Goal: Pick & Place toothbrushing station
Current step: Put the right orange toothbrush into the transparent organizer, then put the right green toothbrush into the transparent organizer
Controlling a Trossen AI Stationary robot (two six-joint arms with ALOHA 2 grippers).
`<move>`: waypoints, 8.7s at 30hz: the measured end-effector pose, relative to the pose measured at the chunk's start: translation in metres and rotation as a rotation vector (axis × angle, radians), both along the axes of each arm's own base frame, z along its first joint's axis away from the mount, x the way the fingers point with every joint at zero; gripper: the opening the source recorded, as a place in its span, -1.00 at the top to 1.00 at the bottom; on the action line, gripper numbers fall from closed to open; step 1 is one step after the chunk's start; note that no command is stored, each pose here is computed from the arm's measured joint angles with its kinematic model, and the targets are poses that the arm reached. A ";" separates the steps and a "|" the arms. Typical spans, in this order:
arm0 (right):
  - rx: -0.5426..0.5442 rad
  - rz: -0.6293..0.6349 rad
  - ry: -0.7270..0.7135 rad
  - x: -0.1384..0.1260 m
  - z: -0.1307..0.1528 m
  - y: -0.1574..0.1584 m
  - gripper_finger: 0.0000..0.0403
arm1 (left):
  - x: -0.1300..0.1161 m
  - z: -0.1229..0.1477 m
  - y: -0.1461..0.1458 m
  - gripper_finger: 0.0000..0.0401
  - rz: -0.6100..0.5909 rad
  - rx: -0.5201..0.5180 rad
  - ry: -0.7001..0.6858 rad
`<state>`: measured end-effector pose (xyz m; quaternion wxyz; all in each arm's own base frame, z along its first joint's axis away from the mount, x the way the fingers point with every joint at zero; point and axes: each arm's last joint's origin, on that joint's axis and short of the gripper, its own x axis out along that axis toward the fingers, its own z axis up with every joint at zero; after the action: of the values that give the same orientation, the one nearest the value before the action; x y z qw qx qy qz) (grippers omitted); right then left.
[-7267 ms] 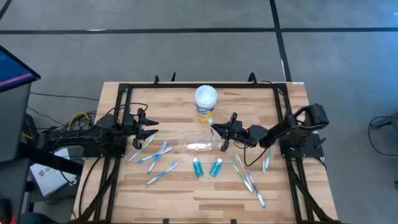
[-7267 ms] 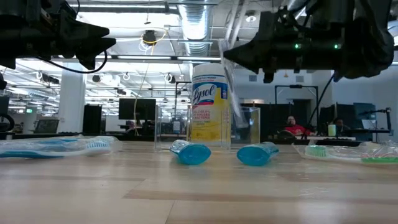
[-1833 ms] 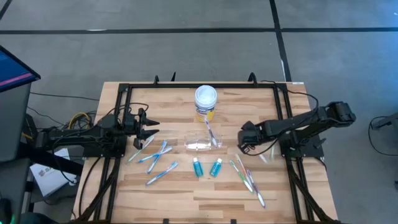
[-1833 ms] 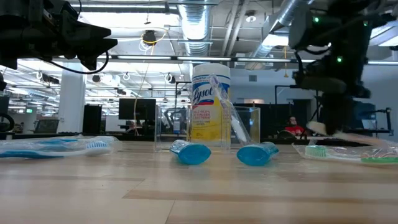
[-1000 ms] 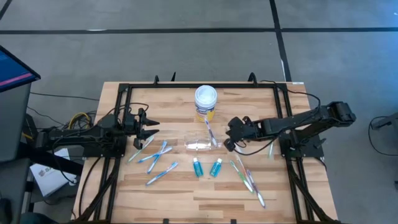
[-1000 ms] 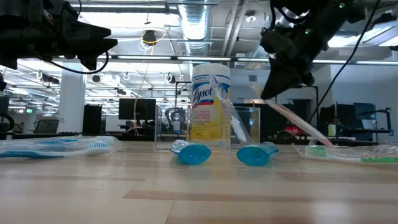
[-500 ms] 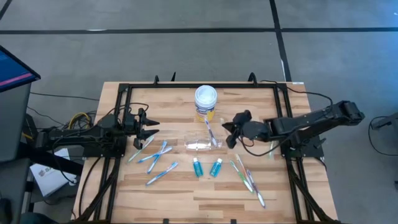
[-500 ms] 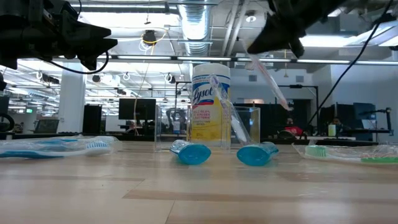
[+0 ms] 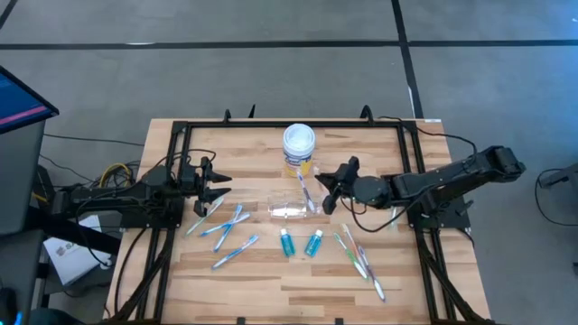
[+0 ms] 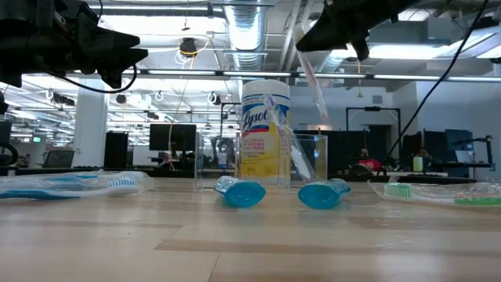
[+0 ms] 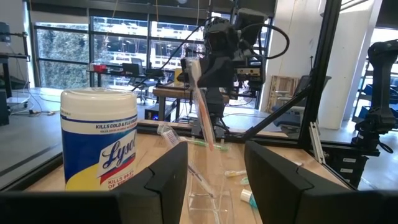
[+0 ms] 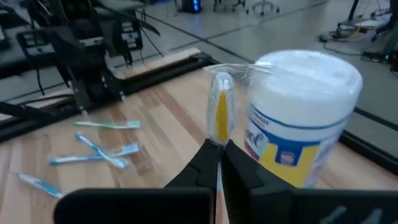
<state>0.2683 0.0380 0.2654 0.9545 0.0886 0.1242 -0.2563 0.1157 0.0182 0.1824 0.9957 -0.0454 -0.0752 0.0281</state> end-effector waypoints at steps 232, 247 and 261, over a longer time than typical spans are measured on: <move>0.515 -0.222 0.731 -0.072 -0.065 0.009 1.00 | 0.000 0.001 0.000 0.23 -0.014 -0.084 -0.014; 0.377 -0.089 0.467 -0.063 -0.028 0.016 1.00 | 0.001 0.007 0.000 0.23 -0.028 -0.139 -0.082; 0.217 0.080 0.240 -0.032 -0.008 0.011 1.00 | 0.025 0.005 0.005 0.23 -0.022 -0.185 -0.139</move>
<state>0.2364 0.0495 0.2574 0.9271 0.1546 0.2677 -0.2119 0.1405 0.0233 0.1871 0.9799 -0.1399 -0.1406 0.0208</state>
